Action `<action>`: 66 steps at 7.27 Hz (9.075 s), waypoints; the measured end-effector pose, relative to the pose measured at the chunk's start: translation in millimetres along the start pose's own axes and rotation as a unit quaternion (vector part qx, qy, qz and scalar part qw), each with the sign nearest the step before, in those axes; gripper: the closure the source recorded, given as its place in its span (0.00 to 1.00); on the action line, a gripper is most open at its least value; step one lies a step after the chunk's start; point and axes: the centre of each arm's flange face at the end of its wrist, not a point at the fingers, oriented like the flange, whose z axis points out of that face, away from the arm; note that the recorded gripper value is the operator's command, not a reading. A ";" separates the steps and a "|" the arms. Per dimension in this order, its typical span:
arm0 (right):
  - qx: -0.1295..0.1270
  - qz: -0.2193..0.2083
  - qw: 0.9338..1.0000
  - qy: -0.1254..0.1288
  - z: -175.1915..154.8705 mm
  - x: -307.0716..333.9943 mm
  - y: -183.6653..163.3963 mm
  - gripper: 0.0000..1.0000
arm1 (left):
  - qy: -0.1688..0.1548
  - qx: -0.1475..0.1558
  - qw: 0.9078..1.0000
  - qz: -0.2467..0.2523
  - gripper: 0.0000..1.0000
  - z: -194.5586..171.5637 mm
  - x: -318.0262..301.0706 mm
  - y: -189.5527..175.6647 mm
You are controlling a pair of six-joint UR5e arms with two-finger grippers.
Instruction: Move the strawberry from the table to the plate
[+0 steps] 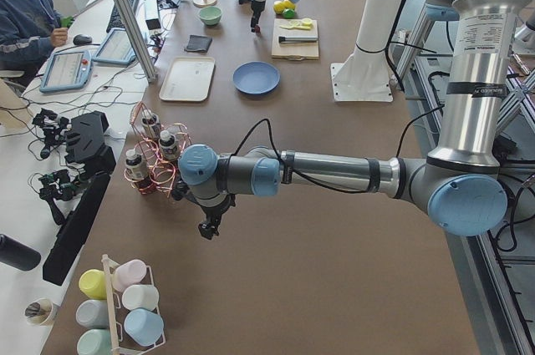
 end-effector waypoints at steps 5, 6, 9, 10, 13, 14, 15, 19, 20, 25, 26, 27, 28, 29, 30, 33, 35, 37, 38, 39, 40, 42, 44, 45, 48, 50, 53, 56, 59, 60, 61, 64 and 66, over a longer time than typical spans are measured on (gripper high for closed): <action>-0.003 0.013 1.000 -0.015 -11.0 -15.7 14.8 1.00 | 0.000 0.001 1.000 0.001 0.02 -0.8 0.9 -0.8; -0.001 0.011 1.000 -0.024 -23.9 -22.1 16.2 1.00 | 0.001 0.001 1.000 0.001 0.02 -0.8 0.8 -0.7; 0.001 0.050 0.998 -0.027 -65.4 -73.3 7.8 1.00 | 0.000 -0.001 1.000 0.000 0.02 0.3 0.7 -0.4; -0.001 0.092 0.995 -0.029 -76.1 -102.9 3.7 1.00 | 0.000 -0.003 1.000 0.000 0.02 1.4 0.9 -0.4; 0.006 0.189 0.982 -0.028 -86.3 -214.2 30.5 1.00 | 0.001 -0.006 1.000 -0.002 0.02 3.2 0.8 0.1; 0.013 0.217 0.976 -0.026 -80.8 -258.1 43.6 1.00 | 0.001 -0.006 1.000 -0.002 0.02 3.5 0.7 0.4; 0.019 0.241 0.970 -0.024 -74.9 -300.4 55.1 1.00 | 0.001 -0.006 1.000 -0.002 0.02 3.6 0.7 0.5; 0.031 0.270 0.962 -0.011 -47.1 -390.6 101.9 1.00 | 0.002 -0.008 1.000 -0.005 0.02 5.9 -0.8 5.3; 0.031 0.265 0.964 -0.008 -43.2 -392.9 109.4 1.00 | 0.002 -0.009 1.000 -0.006 0.02 6.8 -1.2 7.0; 0.042 0.245 0.969 -0.005 -34.3 -394.6 124.4 0.00 | 0.002 -0.010 1.000 -0.007 0.02 8.0 -1.9 8.4; 0.048 0.235 0.971 -0.003 -31.7 -394.0 123.5 0.00 | 0.002 -0.010 1.000 -0.007 0.02 8.1 -2.0 8.4; 0.052 0.228 0.972 -0.001 -30.1 -393.5 122.6 0.00 | 0.002 -0.010 1.000 -0.007 0.02 8.2 -2.0 8.4; 0.055 0.223 0.973 -0.002 -31.8 -393.0 119.3 0.00 | 0.002 -0.010 1.000 -0.006 0.02 8.1 -1.9 8.3; 0.058 0.218 0.974 -0.004 -36.0 -391.1 110.4 0.00 | 0.002 -0.010 1.000 -0.006 0.02 8.3 -1.8 8.4; 0.060 0.215 0.975 -0.005 -40.5 -385.2 94.9 0.00 | 0.002 -0.010 1.000 -0.006 0.02 8.6 -1.7 8.5; 0.026 0.170 0.985 0.007 -56.1 -293.8 15.1 0.00 | 0.000 -0.013 1.000 -0.008 0.02 10.7 -4.2 9.6; 0.000 0.104 0.994 0.020 -71.1 -183.0 -57.6 0.00 | 0.000 -0.014 1.000 -0.010 0.02 11.4 -5.1 10.7; -0.017 0.021 0.999 0.045 -80.8 -48.4 -119.2 0.00 | -0.001 -0.016 1.000 -0.011 0.02 12.1 -5.8 11.4; -0.027 -0.024 0.998 0.053 -88.3 24.1 -134.6 0.00 | -0.001 -0.017 1.000 -0.012 0.02 12.9 -6.5 11.8; -0.038 -0.069 0.995 0.058 -99.0 98.9 -141.4 0.00 | 0.000 -0.018 1.000 -0.013 0.02 13.9 -7.4 12.4; -0.050 -0.109 0.991 0.058 -112.7 176.7 -142.8 0.00 | 0.000 -0.018 1.000 -0.014 0.02 14.4 -7.9 12.7; -0.064 -0.167 0.982 0.054 -139.1 308.3 -130.5 0.00 | 0.001 -0.020 1.000 -0.016 0.02 16.6 -9.1 16.7; -0.070 -0.193 0.978 0.039 -155.9 392.2 -113.9 0.00 | 0.001 -0.022 1.000 -0.018 0.02 19.5 -10.3 23.1; -0.075 -0.189 0.979 0.029 -155.1 416.1 -108.3 0.00 | 0.001 -0.023 1.000 -0.019 0.02 19.6 -10.4 23.5; -0.098 -0.156 0.983 0.014 -135.2 460.0 -86.4 0.00 | 0.000 -0.022 0.999 -0.024 0.02 16.5 -11.8 24.7; -0.101 -0.152 0.983 0.016 -133.4 465.7 -81.9 0.00 | -0.001 -0.019 0.999 -0.034 0.02 10.9 -15.8 25.8; -0.100 -0.153 0.983 0.016 -133.8 465.9 -81.1 0.00 | -0.023 -0.014 0.998 -0.049 0.02 -1.5 -30.8 39.4; -0.098 -0.154 0.983 0.015 -134.9 463.9 -81.9 0.00 | -0.028 -0.015 0.998 -0.052 0.02 -1.3 -33.6 42.6; -0.097 -0.157 0.983 0.013 -136.2 461.1 -83.5 0.00 | -0.028 -0.016 0.998 -0.053 0.02 -0.9 -34.1 43.3; -0.096 -0.158 0.983 0.012 -136.3 460.7 -83.5 0.00 | -0.027 -0.016 0.998 -0.053 0.02 -0.7 -34.3 43.4; -0.097 -0.159 0.982 0.011 -136.2 460.2 -83.4 0.00 | -0.027 -0.016 0.998 -0.053 0.02 -0.6 -34.4 43.6; -0.087 -0.167 0.982 0.003 -134.3 461.4 -79.4 0.00 | -0.027 -0.016 0.998 -0.054 0.02 -0.1 -34.9 43.9; -0.080 -0.171 0.982 -0.006 -132.1 462.8 -75.2 0.00 | -0.027 -0.017 0.998 -0.054 0.02 0.1 -35.1 44.0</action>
